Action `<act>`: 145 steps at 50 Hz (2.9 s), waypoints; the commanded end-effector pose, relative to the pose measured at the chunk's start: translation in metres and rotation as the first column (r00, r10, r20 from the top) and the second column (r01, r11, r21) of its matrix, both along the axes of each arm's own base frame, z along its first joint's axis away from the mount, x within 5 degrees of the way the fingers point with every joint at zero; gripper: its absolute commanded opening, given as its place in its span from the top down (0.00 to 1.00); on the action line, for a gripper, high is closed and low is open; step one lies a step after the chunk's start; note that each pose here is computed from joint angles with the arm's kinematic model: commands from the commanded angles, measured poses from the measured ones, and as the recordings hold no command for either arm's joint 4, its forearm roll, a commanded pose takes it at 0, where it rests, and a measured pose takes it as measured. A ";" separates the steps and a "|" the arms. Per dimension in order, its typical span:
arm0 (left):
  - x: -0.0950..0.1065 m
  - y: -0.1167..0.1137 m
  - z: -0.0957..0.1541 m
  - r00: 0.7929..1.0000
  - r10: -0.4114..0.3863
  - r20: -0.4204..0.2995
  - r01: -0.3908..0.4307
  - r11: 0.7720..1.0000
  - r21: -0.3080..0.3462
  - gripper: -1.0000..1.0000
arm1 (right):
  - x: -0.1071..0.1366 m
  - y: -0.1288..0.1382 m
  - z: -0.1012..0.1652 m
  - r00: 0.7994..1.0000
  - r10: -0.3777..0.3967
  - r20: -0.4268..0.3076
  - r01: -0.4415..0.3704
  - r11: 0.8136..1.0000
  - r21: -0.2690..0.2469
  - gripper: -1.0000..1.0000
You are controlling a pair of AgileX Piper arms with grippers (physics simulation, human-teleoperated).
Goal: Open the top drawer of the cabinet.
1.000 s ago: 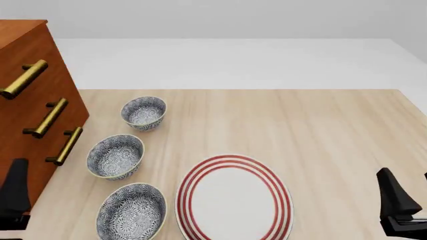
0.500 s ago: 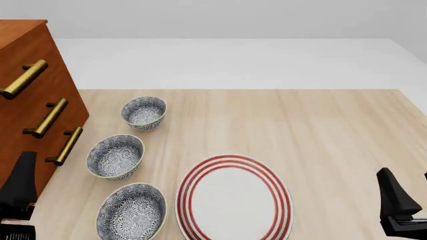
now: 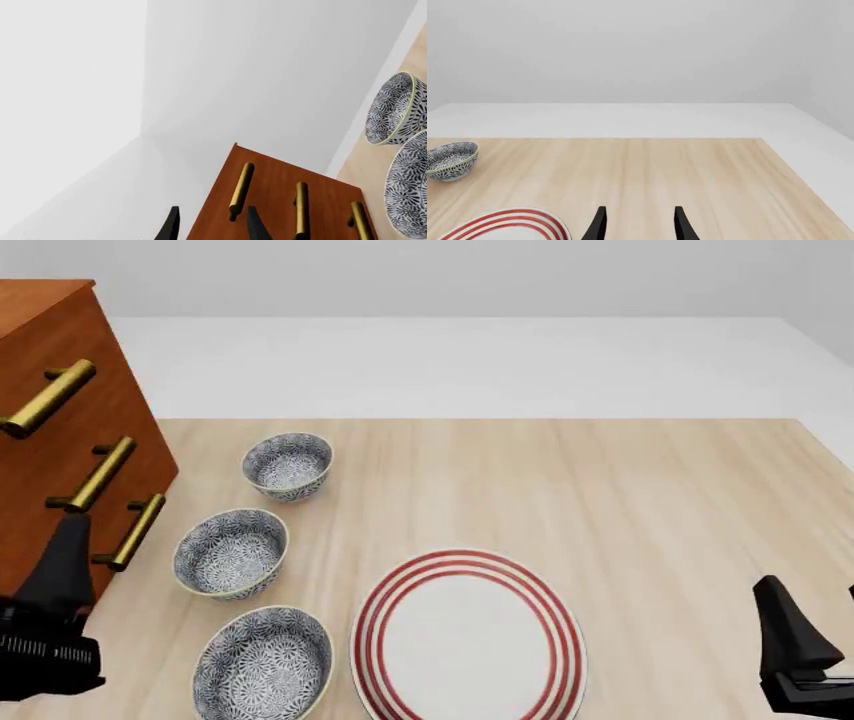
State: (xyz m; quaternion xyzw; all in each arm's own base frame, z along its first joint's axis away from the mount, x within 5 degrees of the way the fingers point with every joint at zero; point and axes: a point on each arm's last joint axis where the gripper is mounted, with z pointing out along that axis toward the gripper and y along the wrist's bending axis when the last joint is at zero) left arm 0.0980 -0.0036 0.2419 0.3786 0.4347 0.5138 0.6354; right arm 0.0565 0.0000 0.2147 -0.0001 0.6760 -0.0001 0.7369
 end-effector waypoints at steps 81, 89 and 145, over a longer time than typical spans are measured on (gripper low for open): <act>0.047 0.016 0.001 0.991 0.129 -0.019 -0.128 0.991 0.031 0.00 | 0.000 0.000 0.000 1.000 0.000 0.000 0.000 1.000 0.000 0.00; 0.057 0.018 -0.002 0.990 0.141 -0.020 -0.141 0.989 0.036 0.00 | 0.000 0.000 0.000 1.000 0.000 0.000 0.000 1.000 0.000 0.00; 0.092 0.030 -0.004 0.977 0.206 -0.051 -0.201 0.975 0.092 0.00 | 0.000 0.000 0.000 1.000 0.000 0.000 0.000 1.000 0.000 0.00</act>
